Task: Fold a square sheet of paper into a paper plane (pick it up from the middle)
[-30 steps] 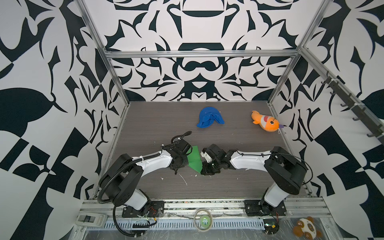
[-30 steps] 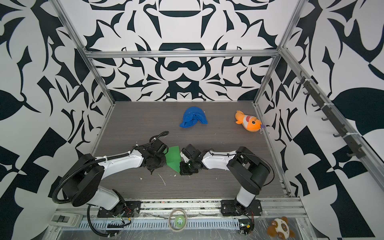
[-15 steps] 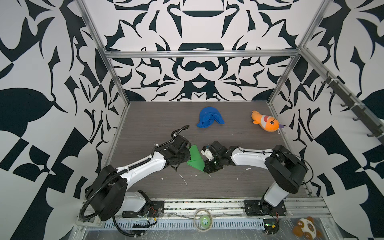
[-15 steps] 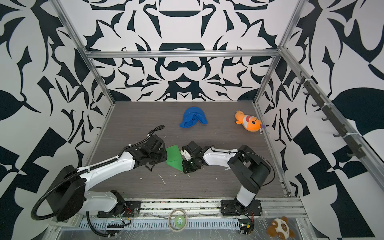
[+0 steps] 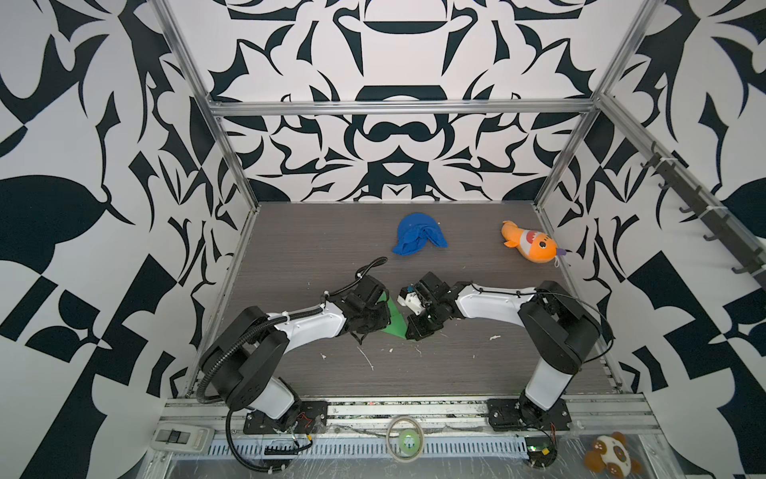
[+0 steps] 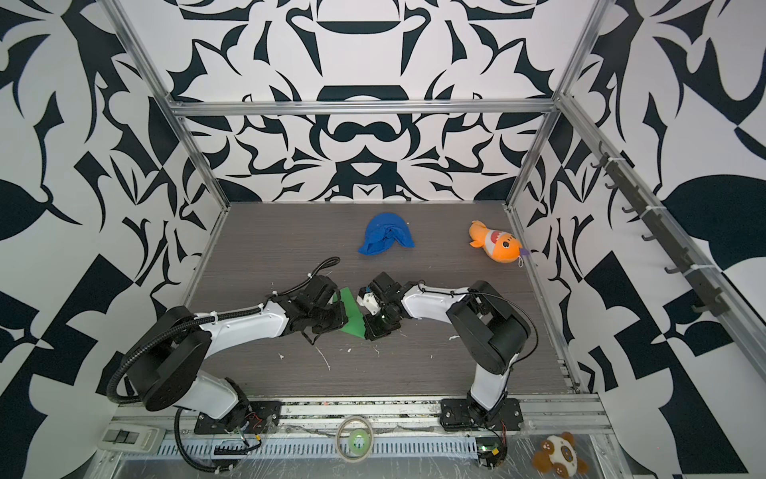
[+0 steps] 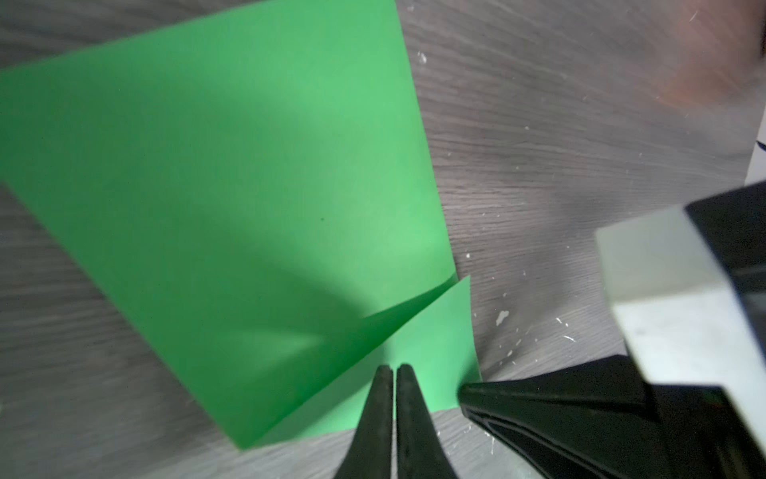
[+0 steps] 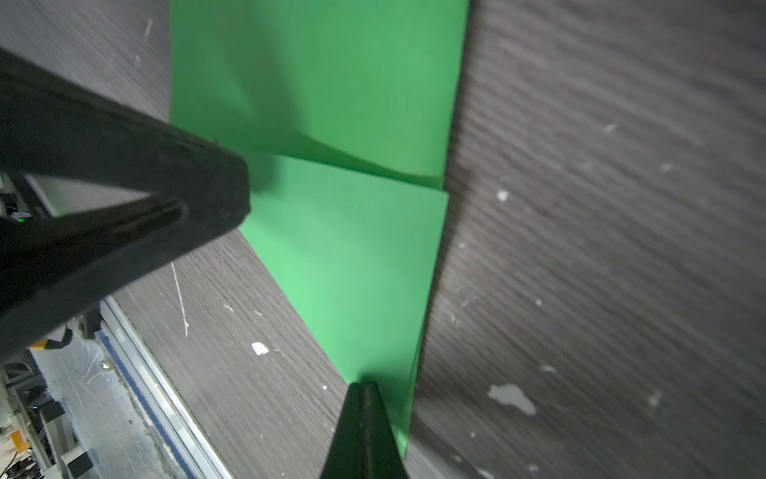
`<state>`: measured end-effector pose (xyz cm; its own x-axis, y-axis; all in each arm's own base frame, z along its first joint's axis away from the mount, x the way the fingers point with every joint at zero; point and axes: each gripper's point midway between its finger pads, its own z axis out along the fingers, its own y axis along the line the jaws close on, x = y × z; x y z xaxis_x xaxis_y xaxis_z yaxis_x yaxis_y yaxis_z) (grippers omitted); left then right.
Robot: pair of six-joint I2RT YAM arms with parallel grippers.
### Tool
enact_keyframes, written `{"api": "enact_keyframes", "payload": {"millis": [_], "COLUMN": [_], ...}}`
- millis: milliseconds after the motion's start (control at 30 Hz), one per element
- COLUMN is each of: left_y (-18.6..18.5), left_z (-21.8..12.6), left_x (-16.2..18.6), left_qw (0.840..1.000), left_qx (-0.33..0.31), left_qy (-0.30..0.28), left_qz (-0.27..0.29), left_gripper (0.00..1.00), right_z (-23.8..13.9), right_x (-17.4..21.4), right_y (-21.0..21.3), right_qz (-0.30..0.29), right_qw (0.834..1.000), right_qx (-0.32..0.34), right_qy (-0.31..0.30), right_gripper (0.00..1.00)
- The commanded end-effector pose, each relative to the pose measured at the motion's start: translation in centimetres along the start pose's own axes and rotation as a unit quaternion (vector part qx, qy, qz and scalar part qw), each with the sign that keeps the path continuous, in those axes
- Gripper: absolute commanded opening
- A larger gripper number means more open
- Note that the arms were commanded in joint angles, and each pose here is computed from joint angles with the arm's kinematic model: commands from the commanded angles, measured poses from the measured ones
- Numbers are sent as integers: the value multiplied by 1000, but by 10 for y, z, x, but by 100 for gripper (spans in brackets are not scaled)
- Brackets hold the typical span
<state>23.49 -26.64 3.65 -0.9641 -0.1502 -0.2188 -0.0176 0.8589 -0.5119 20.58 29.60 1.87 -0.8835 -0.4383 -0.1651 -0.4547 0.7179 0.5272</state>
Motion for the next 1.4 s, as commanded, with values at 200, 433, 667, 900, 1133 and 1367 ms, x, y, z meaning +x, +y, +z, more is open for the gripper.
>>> {"api": "enact_keyframes", "payload": {"millis": [200, 433, 667, 900, 1133, 1367], "left_y": [23, 39, 47, 52, 57, 62], "left_z": [10, 12, 15, 16, 15, 14], "left_x": [10, 17, 21, 23, 23, 25], "left_qw": [999, 998, 996, 996, 994, 992], "left_qx": [-42, -67, -81, -90, -105, -120], "left_qy": [14, 22, 24, 26, 27, 30], "left_qz": [1, 0, -5, -7, -8, -8], "left_gripper": [8, 5, 3, 3, 3, 3], "right_z": [-5, -16, -7, 4, 8, 6], "right_x": [-7, -23, -44, -44, -25, 5], "right_y": [2, 15, 43, 29, 11, -8], "right_qz": [17, 74, 118, 142, 159, 170], "right_qw": [1000, 997, 990, 987, 986, 984], "right_qx": [-5, -20, -40, -20, 18, 47], "right_qy": [-1, -29, -73, -75, -56, -32], "right_gripper": [0, 0, 0, 0, 0, 0]}}
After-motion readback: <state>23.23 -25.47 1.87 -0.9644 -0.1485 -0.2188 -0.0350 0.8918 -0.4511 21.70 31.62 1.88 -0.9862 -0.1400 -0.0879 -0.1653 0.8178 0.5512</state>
